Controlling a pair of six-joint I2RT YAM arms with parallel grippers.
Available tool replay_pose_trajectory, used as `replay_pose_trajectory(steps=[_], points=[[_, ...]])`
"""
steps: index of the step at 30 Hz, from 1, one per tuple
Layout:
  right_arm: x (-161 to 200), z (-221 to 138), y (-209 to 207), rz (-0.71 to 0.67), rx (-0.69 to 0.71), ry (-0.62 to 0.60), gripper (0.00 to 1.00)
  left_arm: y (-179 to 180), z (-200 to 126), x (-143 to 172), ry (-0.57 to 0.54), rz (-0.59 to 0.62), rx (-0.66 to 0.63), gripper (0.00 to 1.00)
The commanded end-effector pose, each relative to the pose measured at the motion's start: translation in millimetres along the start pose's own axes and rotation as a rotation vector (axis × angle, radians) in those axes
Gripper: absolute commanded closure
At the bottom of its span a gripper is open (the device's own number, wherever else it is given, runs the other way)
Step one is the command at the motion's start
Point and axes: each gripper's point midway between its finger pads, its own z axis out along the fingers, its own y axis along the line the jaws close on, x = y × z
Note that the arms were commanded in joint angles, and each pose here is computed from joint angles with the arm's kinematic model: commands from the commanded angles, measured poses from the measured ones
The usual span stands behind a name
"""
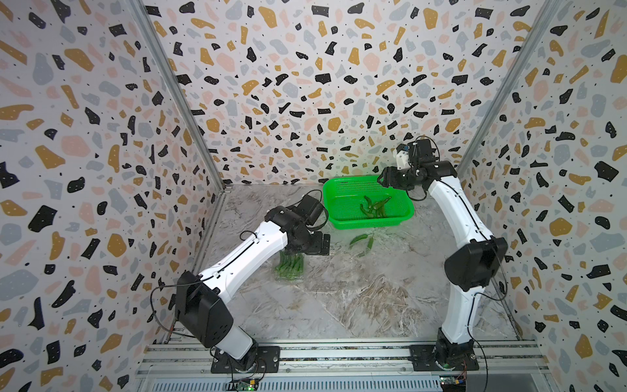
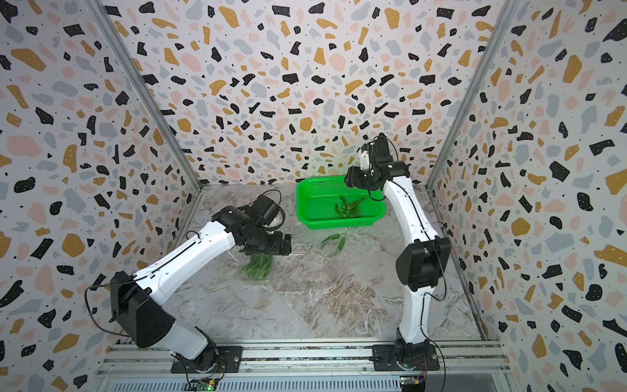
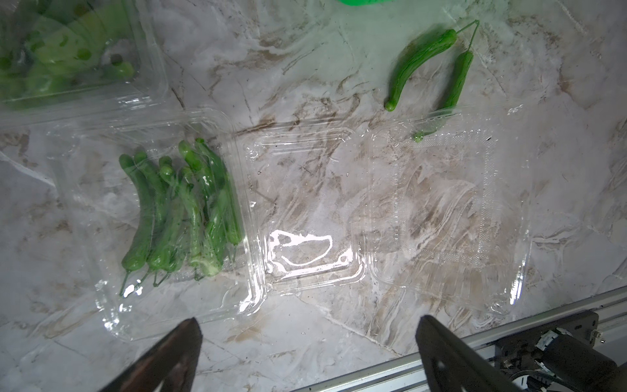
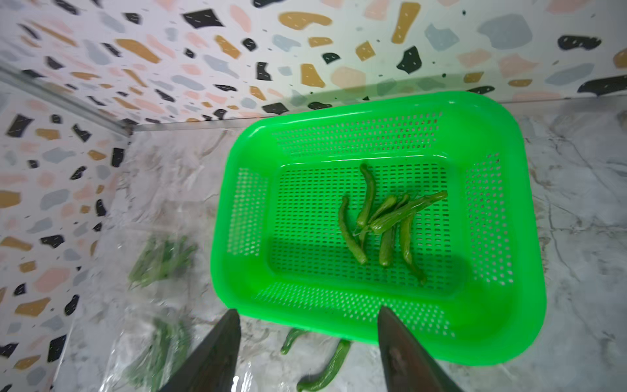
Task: Take small green peppers out of containers
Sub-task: Place the green pepper in the basket, then pick up the green pepper from the center of the board.
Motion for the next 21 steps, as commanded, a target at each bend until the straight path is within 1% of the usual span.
replay_pose_trajectory(steps=[1, 5, 8, 11, 15, 21], points=[[63, -3, 5, 0.011, -0.001, 0.152, 0.34, -3, 1, -8, -0.011, -0.005, 0.01, 0.0], [127, 7, -1, 0.051, -0.017, 0.249, 0.36, -4, 4, -7, -0.002, -0.004, 0.016, 0.0], [166, 20, -10, 0.09, -0.029, 0.304, 0.38, -3, 4, -5, 0.006, -0.002, 0.014, 0.0], [194, 38, -20, 0.108, -0.028, 0.354, 0.39, -3, 5, -3, 0.012, 0.003, 0.012, 0.01], [212, 64, -32, 0.103, -0.012, 0.394, 0.41, -2, 5, -2, 0.02, 0.007, 0.008, 0.01], [213, 97, -43, 0.09, 0.009, 0.416, 0.43, -1, 5, 0, 0.024, -0.003, 0.007, 0.0]])
